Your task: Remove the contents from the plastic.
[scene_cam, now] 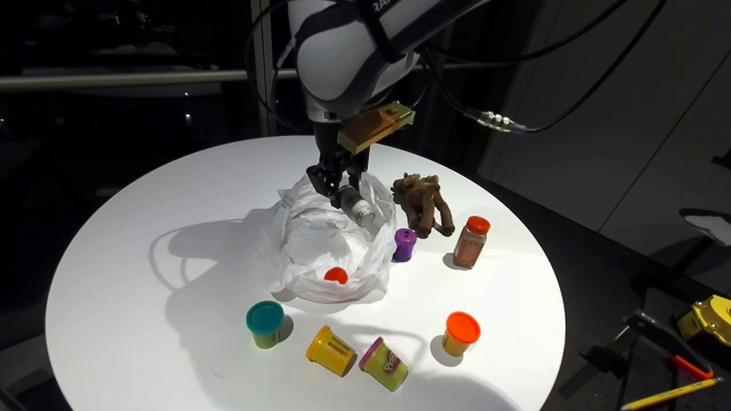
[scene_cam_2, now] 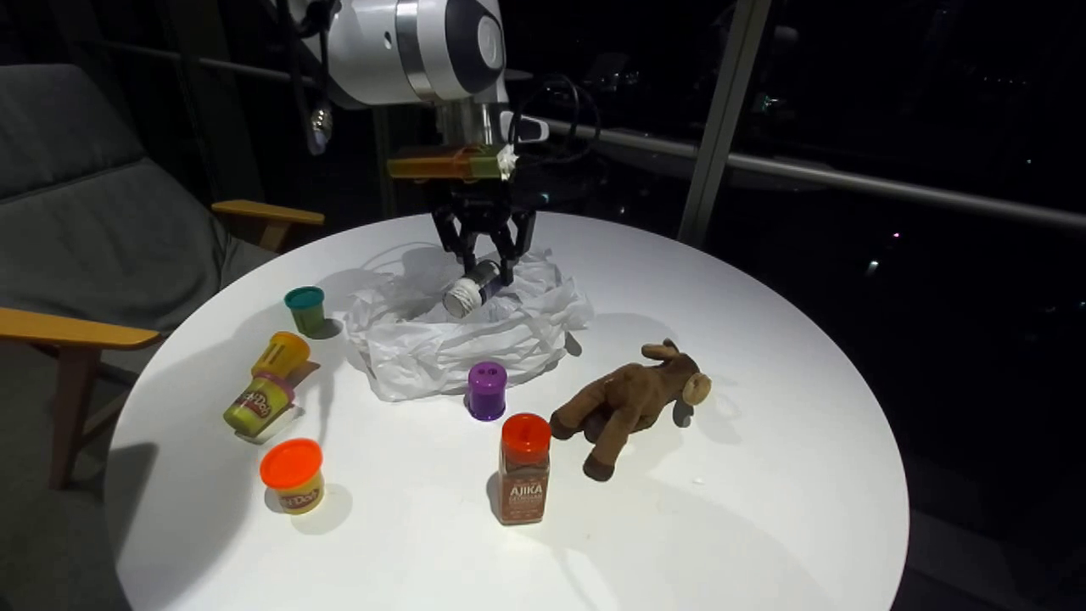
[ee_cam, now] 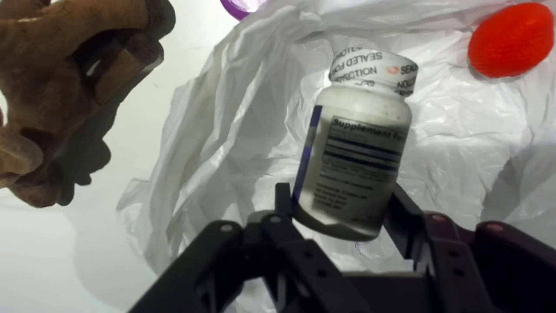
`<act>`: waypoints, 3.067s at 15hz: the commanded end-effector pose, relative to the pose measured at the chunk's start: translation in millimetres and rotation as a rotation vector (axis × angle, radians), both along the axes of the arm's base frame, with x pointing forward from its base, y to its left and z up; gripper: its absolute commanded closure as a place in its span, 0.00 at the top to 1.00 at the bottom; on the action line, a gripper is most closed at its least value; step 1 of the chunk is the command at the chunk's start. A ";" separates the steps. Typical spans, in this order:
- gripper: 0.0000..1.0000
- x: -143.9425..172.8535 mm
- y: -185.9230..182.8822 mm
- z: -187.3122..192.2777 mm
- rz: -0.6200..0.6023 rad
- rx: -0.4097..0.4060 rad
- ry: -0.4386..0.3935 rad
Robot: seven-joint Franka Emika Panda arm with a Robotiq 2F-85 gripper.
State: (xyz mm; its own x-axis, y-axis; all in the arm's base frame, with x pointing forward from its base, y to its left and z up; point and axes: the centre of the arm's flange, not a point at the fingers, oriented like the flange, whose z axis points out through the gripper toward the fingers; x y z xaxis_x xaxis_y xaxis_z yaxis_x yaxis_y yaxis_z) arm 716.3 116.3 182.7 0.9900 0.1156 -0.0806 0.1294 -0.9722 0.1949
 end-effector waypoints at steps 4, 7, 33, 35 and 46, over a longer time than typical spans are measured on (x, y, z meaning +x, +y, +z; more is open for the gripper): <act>0.29 -77.5 0.7 61.6 -0.190 -0.013 -0.088; 0.29 -103.6 -5.6 54.5 -0.254 -0.002 -0.083; 0.29 -166.2 -77.9 -37.5 -0.778 -0.129 -0.061; 0.29 -162.7 -77.8 -38.8 -0.745 -0.139 -0.062; 1.00 -156.7 -77.4 -30.2 -0.660 -0.110 -0.072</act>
State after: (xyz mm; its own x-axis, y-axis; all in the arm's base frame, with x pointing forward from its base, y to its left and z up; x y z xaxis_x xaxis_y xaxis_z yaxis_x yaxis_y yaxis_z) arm 552.4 41.7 143.3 0.8370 -0.5472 -0.0007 -0.5235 -0.8011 0.2902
